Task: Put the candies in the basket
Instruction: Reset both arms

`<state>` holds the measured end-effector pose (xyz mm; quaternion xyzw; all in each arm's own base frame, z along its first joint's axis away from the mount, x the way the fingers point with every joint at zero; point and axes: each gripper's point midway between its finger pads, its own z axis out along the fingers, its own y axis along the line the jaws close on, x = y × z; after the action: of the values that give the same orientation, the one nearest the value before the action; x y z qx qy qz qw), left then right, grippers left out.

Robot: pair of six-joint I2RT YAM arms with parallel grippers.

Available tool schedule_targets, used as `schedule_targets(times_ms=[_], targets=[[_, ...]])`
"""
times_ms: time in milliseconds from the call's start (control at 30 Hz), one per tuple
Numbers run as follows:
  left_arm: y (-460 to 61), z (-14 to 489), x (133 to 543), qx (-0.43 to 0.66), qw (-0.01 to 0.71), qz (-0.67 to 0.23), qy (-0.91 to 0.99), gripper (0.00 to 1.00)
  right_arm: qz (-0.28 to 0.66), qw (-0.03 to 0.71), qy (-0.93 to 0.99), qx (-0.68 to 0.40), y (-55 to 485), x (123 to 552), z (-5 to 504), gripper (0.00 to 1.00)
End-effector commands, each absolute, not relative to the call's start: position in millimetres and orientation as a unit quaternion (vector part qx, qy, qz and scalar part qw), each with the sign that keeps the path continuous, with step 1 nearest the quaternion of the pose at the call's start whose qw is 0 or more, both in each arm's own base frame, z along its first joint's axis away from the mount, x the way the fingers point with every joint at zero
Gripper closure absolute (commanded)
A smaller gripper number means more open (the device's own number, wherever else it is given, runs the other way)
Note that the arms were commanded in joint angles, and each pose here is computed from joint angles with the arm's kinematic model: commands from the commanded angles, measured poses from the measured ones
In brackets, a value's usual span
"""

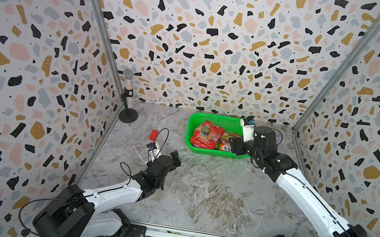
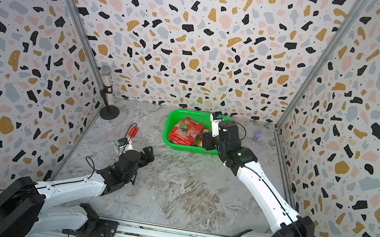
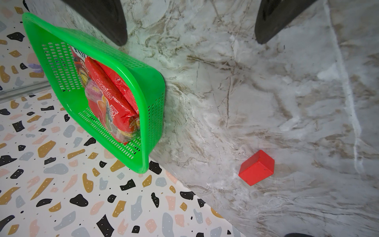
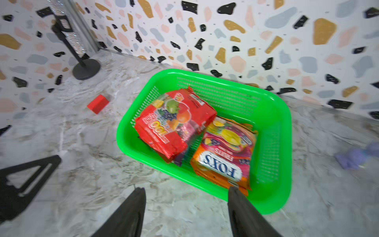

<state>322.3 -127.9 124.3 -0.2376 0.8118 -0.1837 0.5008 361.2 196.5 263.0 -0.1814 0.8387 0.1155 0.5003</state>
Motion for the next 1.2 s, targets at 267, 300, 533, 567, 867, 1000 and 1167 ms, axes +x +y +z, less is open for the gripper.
schedule_targets(times_ms=[267, 300, 533, 567, 867, 1000, 1167], targets=[[-130, 137, 328, -0.239, 0.512, -0.193, 0.802, 0.00, -0.247, 0.510, 0.813, -0.133, 78, 368, 188, 0.17], [-130, 137, 328, -0.239, 0.512, -0.192, 0.803, 0.00, -0.266, 0.504, 0.812, -0.128, 71, 368, 188, 0.16], [-130, 137, 329, -0.241, 0.512, -0.192, 0.802, 0.00, -0.271, 0.513, 0.803, -0.134, 62, 372, 179, 0.15], [-130, 138, 329, -0.241, 0.512, -0.193, 0.801, 0.00, -0.275, 0.512, 0.802, -0.139, 62, 372, 177, 0.14], [-129, 139, 328, -0.243, 0.514, -0.193, 0.800, 0.00, -0.247, 0.546, 0.785, -0.156, 62, 372, 148, 0.15], [-129, 139, 328, -0.243, 0.514, -0.192, 0.800, 0.00, -0.223, 0.581, 0.769, -0.144, 58, 369, 137, 0.19], [-128, 139, 329, -0.243, 0.515, -0.191, 0.800, 0.00, -0.220, 0.564, 0.785, -0.131, 48, 375, 114, 0.19]])
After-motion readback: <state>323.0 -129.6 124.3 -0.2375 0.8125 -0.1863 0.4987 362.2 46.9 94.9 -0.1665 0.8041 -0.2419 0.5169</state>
